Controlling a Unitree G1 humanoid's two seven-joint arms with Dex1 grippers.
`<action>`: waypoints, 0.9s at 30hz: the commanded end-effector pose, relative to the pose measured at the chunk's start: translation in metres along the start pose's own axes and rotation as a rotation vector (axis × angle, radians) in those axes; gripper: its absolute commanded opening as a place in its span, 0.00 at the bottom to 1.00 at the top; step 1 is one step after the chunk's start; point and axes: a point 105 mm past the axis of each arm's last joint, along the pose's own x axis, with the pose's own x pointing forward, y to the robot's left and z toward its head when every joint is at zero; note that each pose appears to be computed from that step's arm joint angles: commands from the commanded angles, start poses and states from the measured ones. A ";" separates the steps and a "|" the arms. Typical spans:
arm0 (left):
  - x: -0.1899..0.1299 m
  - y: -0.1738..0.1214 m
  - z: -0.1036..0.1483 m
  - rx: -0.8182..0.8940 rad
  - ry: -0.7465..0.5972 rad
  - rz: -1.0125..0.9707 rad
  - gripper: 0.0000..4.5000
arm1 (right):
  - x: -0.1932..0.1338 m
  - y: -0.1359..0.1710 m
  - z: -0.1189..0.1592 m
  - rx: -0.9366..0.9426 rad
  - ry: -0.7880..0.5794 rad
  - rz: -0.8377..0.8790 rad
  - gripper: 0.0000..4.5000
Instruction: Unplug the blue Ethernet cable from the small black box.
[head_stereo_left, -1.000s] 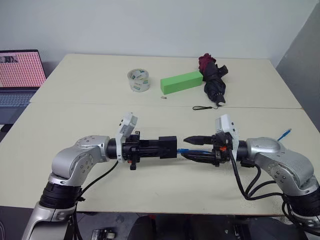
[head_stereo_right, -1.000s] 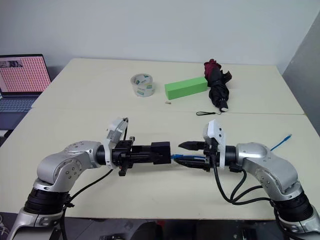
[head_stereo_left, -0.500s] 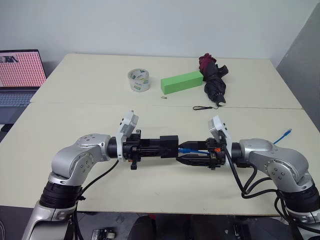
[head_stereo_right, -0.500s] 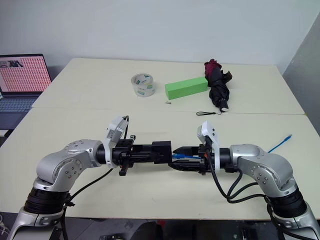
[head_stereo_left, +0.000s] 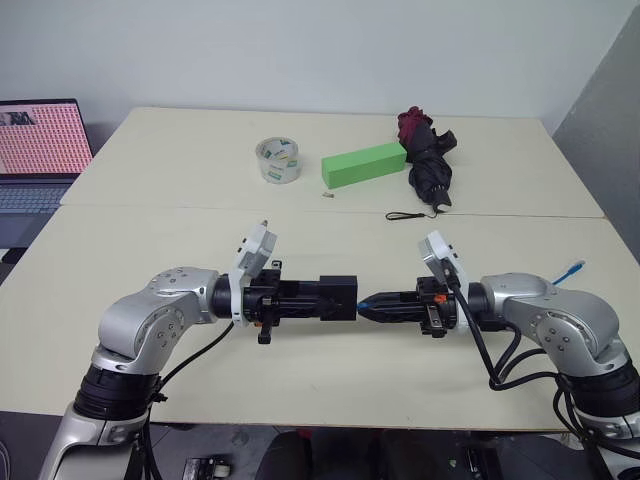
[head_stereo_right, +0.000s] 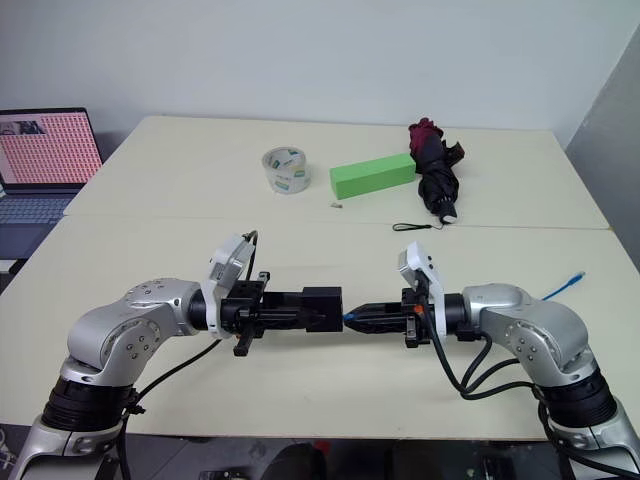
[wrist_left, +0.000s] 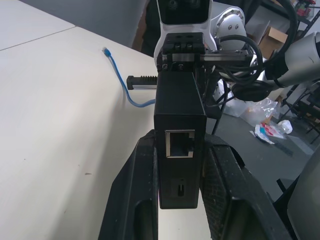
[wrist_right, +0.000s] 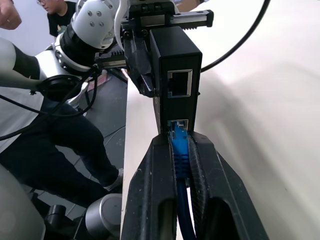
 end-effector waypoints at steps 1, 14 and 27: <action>0.000 -0.007 0.002 0.041 0.014 -0.020 0.17 | -0.003 0.002 0.008 -0.033 0.001 0.009 0.01; -0.018 -0.003 -0.009 0.017 0.059 0.052 0.17 | -0.015 -0.006 -0.003 -0.052 0.081 -0.038 0.01; -0.036 0.021 -0.016 0.072 0.034 0.301 0.17 | -0.039 -0.127 0.000 -0.304 0.030 -0.783 0.01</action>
